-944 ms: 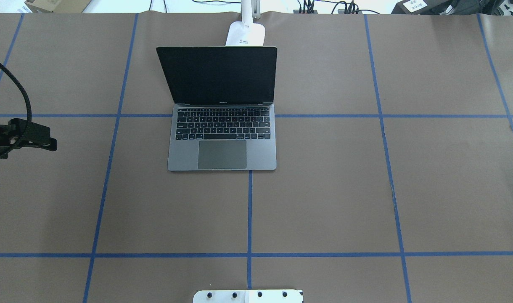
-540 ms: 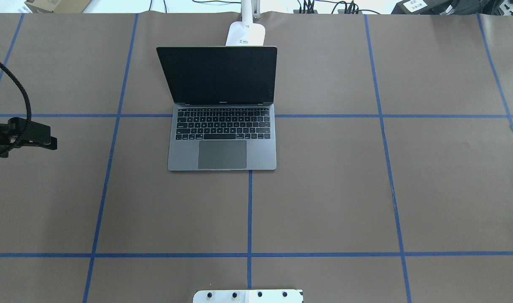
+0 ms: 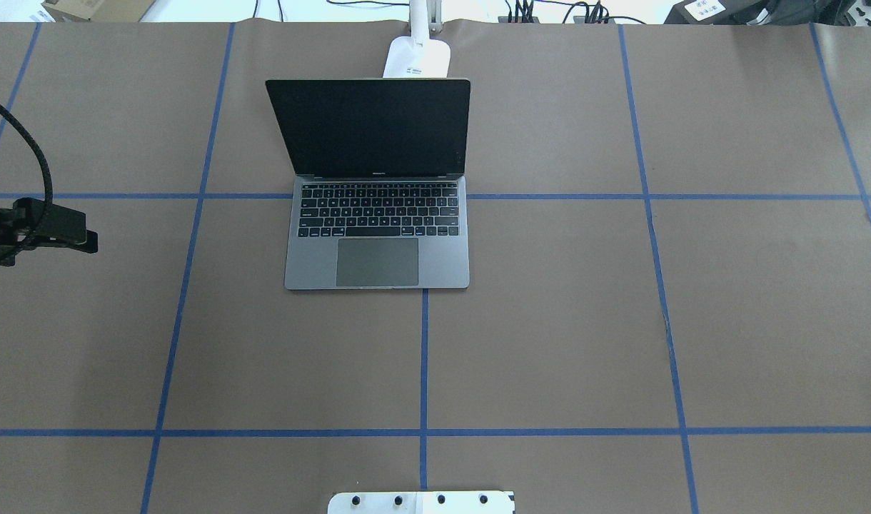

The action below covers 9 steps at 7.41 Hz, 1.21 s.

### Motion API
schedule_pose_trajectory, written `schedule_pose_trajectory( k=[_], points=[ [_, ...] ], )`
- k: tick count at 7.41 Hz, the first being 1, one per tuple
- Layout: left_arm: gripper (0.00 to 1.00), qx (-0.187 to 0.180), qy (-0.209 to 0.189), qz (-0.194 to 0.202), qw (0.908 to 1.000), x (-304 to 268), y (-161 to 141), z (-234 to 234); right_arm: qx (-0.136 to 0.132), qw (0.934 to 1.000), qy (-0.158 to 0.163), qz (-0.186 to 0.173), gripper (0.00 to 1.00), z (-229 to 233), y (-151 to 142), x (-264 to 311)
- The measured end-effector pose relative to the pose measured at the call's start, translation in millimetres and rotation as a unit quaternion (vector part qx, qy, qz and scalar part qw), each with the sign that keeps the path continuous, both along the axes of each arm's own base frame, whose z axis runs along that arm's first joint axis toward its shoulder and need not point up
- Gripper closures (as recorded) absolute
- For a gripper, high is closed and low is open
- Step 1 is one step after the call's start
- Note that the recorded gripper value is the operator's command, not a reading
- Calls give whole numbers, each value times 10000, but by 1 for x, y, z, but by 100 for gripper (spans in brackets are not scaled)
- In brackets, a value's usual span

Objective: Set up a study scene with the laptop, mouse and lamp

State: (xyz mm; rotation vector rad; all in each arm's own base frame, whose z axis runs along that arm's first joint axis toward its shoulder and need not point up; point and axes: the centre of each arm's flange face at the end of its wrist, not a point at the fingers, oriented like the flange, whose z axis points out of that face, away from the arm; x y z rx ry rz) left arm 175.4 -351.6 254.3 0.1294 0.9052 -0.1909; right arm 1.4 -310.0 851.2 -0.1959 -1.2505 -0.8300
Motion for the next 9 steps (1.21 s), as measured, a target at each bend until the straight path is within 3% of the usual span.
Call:
schedule_pose_trajectory(
  k=[2,9],
  points=[
    [1,3,1,-1,10000,0,0,0,-101,9999,-114,57,2,3,6,-1],
    [1,44,40,-4,10000,-3,3,-4,-84,9998,-188,21,2,12,22,1]
  ],
)
